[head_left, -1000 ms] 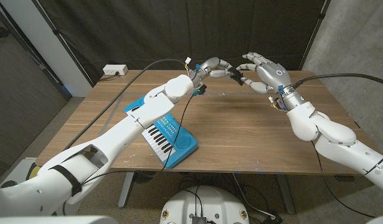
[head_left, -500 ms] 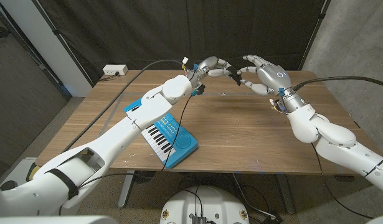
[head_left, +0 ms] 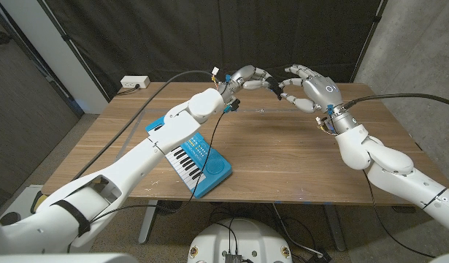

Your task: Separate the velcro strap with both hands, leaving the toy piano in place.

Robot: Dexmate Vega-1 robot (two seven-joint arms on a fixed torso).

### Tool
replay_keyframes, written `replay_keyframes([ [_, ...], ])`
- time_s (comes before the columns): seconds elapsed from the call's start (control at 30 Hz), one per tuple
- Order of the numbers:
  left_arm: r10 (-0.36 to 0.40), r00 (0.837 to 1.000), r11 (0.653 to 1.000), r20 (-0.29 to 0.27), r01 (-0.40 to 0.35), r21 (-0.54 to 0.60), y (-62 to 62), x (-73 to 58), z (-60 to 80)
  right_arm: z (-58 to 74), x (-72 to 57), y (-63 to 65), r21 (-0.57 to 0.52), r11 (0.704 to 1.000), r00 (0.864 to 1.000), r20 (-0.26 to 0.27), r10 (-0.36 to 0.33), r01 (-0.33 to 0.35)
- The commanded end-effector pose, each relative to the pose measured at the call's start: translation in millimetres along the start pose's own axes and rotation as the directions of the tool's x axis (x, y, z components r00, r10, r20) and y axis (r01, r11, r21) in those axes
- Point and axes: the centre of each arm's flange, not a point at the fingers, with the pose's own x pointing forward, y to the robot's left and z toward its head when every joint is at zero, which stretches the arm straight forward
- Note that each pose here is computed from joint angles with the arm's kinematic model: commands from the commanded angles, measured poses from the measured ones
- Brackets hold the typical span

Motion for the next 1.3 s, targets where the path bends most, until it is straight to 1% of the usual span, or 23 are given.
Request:
replay_keyframes([
  [0.03, 0.0, 1.0, 1.0, 0.03, 0.001, -0.022, 2.6, -2.3, 2.5, -1.1, 2.6, 3.7, -0.039, 0.999, 1.0, -0.001, -0.003, 0.003],
  [0.23, 0.004, 0.999, 0.999, 0.041, -0.003, -0.033, 3.7, -2.3, 3.3, -1.2, 3.9, 3.5, -0.043, 0.999, 1.0, 0.004, -0.018, 0.019],
  [0.4, -0.002, 0.999, 0.999, 0.047, 0.004, -0.044, 4.0, -1.5, 2.9, -2.7, 2.3, 3.3, -0.047, 0.996, 0.997, 0.011, -0.078, 0.078],
  [0.53, -0.004, 0.999, 0.999, 0.044, 0.006, -0.049, 3.1, -0.2, 1.6, -3.7, 0.7, 2.9, -0.036, 0.993, 0.994, 0.014, -0.109, 0.109],
  [0.77, -0.01, 0.999, 0.998, 0.038, 0.012, -0.054, 1.7, 3.6, -0.3, -7.4, -1.2, 3.0, 0.003, 0.992, 0.992, 0.013, -0.123, 0.123],
  [0.9, -0.009, 0.999, 0.998, 0.032, 0.011, -0.059, 1.5, 5.3, -2.1, -9.0, -2.0, 3.0, 0.027, 0.993, 0.993, 0.013, -0.114, 0.114],
  [1.13, 0.014, 1.0, 0.997, 0.006, -0.013, -0.082, 4.2, 6.3, -8.7, -10.4, -4.1, 9.2, 0.063, 0.993, 0.995, 0.014, -0.102, 0.101],
  [1.3, 0.022, 1.0, 0.996, -0.003, -0.022, -0.088, 4.4, 6.8, -10.8, -9.4, -6.5, 12.8, 0.096, 0.988, 0.993, 0.018, -0.12, 0.118],
])
